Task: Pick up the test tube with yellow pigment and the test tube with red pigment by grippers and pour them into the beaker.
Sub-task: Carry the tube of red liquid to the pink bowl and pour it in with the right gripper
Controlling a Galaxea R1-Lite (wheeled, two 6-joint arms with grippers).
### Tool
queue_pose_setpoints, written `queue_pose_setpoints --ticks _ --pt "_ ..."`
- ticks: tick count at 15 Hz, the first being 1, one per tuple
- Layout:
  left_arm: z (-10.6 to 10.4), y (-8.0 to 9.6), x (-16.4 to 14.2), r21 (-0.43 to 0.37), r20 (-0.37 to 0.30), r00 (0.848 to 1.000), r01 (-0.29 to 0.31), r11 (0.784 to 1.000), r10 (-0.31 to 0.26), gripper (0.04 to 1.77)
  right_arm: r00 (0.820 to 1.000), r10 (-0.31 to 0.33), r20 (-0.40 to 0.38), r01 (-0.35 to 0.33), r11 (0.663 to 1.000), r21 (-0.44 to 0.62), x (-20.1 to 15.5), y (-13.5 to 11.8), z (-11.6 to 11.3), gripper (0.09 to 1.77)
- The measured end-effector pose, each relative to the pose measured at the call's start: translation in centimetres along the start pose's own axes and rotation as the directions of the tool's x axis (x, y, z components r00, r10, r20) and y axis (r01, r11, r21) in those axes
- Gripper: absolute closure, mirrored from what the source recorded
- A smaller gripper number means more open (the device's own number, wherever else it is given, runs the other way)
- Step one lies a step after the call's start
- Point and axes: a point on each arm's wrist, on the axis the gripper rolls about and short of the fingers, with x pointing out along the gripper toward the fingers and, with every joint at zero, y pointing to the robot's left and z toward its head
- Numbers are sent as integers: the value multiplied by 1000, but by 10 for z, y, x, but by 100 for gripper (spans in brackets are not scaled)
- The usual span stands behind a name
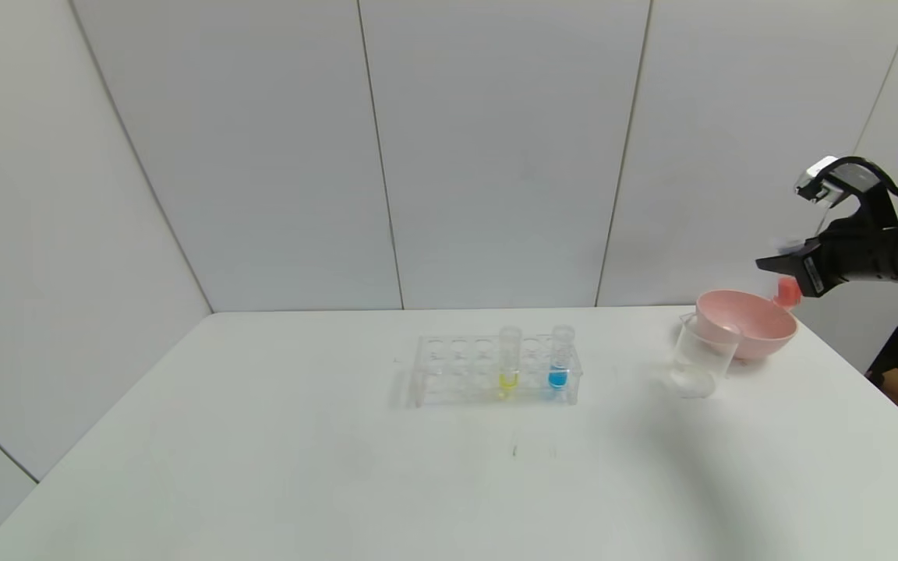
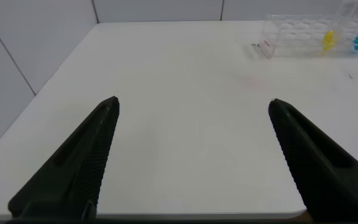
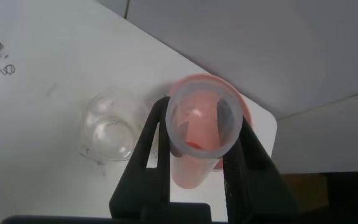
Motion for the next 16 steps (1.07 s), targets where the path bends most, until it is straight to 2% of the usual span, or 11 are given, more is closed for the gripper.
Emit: queue_pose_setpoints --ticks 3,7,8,10,12,16 --pt "0 0 0 0 0 1000 0 1000 0 9 998 23 -64 -25 999 -35 9 -13 -6 132" --pt "0 0 0 0 0 1000 0 1000 0 9 978 122 -168 -133 990 -54 9 -20 0 132" --pt "0 0 0 0 0 1000 0 1000 0 9 971 167 -172 -183 979 -86 7 -23 1 132" --pt "0 0 0 0 0 1000 0 1000 0 9 965 203 -163 -234 953 -195 4 -32 0 132" --pt "0 0 0 0 0 1000 0 1000 0 9 964 208 -168 -250 924 -290 6 -39 -3 132" --pt "0 0 0 0 0 1000 0 1000 0 9 962 216 -167 -267 871 -412 16 -40 -4 132"
